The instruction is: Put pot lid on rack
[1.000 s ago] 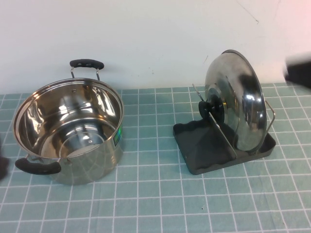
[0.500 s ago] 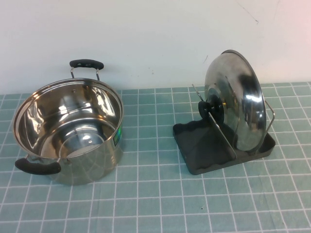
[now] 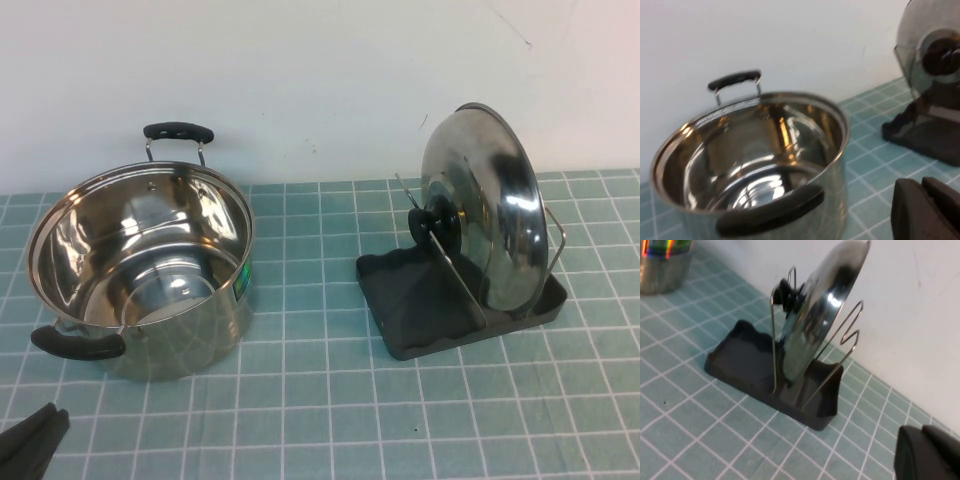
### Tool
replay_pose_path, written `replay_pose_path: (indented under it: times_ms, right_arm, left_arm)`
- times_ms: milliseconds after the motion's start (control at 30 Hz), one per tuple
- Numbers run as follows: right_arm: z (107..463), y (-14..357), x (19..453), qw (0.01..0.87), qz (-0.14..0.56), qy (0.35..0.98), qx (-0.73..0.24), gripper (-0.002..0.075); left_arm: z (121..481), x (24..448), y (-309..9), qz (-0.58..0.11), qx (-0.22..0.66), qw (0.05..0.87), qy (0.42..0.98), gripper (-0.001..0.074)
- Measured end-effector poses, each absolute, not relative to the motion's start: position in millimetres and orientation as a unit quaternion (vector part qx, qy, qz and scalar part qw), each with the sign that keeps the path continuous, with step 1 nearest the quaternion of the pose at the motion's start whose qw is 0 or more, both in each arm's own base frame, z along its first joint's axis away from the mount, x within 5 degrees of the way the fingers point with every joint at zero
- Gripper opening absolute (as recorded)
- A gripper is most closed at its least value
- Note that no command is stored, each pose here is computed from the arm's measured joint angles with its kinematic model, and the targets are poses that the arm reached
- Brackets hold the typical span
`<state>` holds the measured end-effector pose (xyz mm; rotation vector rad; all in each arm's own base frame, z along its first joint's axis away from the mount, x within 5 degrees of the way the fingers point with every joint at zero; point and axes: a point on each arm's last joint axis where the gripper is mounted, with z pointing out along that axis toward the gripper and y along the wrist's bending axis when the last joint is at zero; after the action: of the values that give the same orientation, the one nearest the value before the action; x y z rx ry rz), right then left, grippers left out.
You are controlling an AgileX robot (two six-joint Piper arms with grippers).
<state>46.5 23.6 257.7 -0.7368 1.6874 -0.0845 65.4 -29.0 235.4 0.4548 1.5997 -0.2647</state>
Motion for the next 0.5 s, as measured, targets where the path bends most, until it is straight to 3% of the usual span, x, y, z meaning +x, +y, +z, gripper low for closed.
replay_pose_path:
  times_ms: [500]
  right_arm:
    - [245,28,40,0.548,0.001,0.762,-0.346,-0.0001]
  left_arm:
    - [238,64,-32,-0.131,0.212,0.676,0.694,-0.0001]
